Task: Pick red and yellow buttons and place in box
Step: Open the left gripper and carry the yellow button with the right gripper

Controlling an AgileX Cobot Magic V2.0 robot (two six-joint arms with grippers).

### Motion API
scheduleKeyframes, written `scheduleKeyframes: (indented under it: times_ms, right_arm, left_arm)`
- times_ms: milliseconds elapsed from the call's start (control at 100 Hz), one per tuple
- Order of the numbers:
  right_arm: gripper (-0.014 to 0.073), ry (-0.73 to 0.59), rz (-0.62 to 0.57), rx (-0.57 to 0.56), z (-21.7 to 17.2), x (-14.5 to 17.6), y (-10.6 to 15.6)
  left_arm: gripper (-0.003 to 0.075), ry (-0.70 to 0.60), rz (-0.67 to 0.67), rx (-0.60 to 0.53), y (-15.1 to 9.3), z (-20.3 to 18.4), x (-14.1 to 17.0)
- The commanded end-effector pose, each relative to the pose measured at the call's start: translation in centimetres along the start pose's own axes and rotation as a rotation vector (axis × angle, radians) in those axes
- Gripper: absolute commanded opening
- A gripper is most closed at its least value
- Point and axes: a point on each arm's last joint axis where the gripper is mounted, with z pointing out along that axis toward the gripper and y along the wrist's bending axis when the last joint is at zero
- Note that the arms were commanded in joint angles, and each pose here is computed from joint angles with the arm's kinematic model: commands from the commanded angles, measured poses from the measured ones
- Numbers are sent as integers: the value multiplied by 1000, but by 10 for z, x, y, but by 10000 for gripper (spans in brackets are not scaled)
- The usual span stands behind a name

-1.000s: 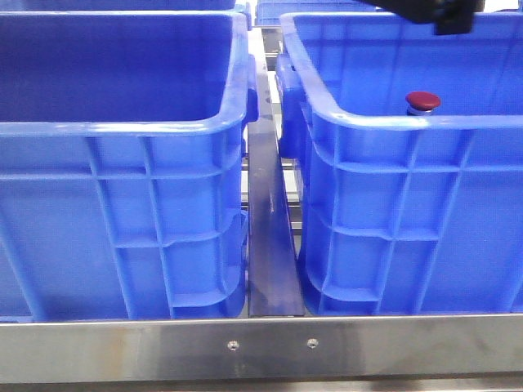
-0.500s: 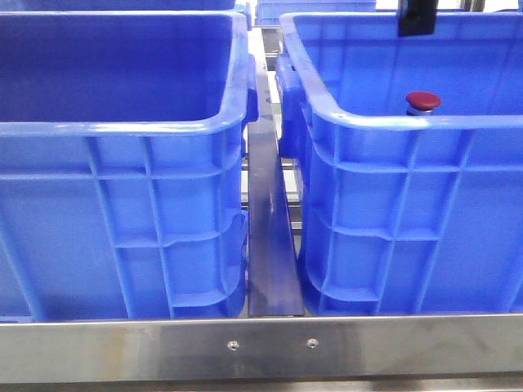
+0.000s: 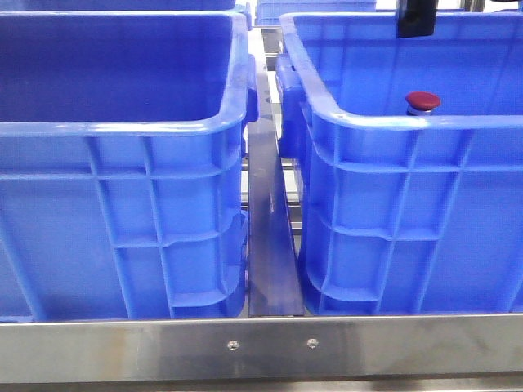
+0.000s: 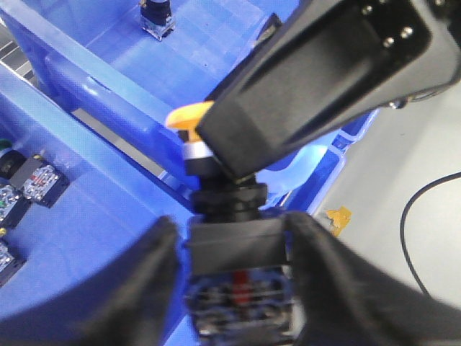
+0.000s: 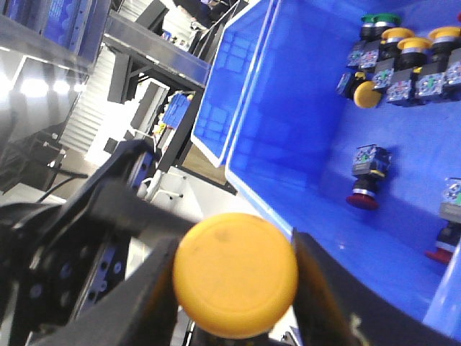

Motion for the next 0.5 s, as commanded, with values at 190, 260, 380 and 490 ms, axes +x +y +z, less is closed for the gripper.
scheduleKeyframes:
  times_ms: [190, 260, 380, 490]
  right_arm:
    - [58, -84, -35, -135, -3, -12, 23]
    - [58, -102, -51, -132, -4, -14, 22]
    - [58, -143, -76, -96, -10, -21, 17]
    - [58, -197, -104, -56, -20, -30, 12]
  left_arm:
    - [549, -118, -3, 15, -2, -20, -13]
    - [548, -135, -10, 9, 0, -26, -13]
    - [548, -161, -29, -45, 8, -38, -13]
    - [548, -170, -56, -111, 18, -49, -11]
